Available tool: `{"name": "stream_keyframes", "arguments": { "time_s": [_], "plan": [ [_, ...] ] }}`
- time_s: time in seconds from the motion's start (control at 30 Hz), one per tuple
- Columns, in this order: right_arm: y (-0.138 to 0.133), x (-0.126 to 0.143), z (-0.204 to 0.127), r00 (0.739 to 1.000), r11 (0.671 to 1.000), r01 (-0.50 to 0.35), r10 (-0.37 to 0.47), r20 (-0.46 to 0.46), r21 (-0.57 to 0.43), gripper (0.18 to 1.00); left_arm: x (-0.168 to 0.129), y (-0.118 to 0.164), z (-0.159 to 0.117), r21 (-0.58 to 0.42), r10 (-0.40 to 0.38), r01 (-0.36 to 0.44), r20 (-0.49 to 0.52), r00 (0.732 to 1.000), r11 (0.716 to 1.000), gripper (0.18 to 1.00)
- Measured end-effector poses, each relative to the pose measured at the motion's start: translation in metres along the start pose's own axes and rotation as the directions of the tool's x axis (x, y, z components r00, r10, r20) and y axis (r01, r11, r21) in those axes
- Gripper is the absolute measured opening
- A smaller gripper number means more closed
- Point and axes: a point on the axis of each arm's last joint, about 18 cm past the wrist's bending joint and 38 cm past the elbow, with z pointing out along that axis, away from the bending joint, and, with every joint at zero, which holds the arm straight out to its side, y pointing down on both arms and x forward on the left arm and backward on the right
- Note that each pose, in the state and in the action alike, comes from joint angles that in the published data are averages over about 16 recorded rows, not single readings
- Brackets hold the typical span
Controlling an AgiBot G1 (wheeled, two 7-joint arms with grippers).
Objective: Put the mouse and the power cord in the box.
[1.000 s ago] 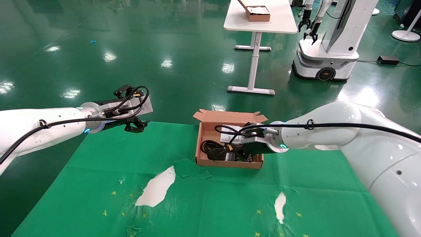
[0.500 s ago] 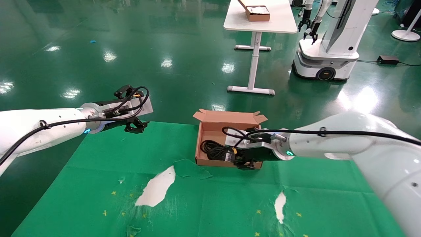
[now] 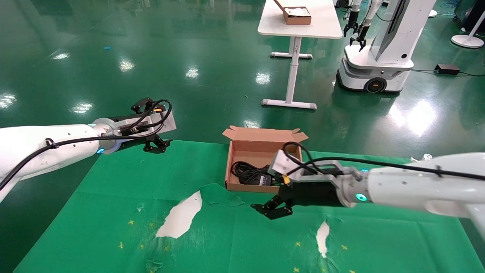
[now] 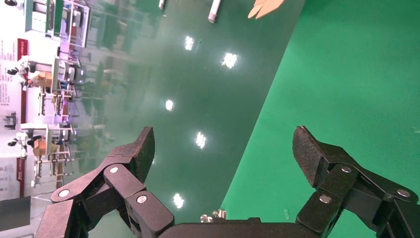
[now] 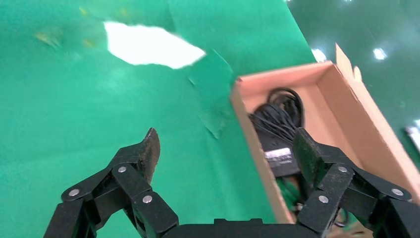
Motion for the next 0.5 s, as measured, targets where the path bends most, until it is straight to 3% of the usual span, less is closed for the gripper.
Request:
{"name": "stream_keyframes", "arguments": {
  "time_s": [0.27,0.5],
  "plan": [
    [0.001,-0.017,-0.036,0.996,0.987,-0.084,0.078,0.051,0.135,0.975,0.024,0.001,-0.008,0.074,-0.131,0.137,-0.079,0.988,0.988,1.0],
    [-0.002,-0.032,-0.073,0.989,0.961,-0.133,0.111,0.1,0.242,0.997,0.047,-0.001,-0.025,0.159,-0.267,0.296,-0.183,0.946,0.942,1.0]
  ]
}}
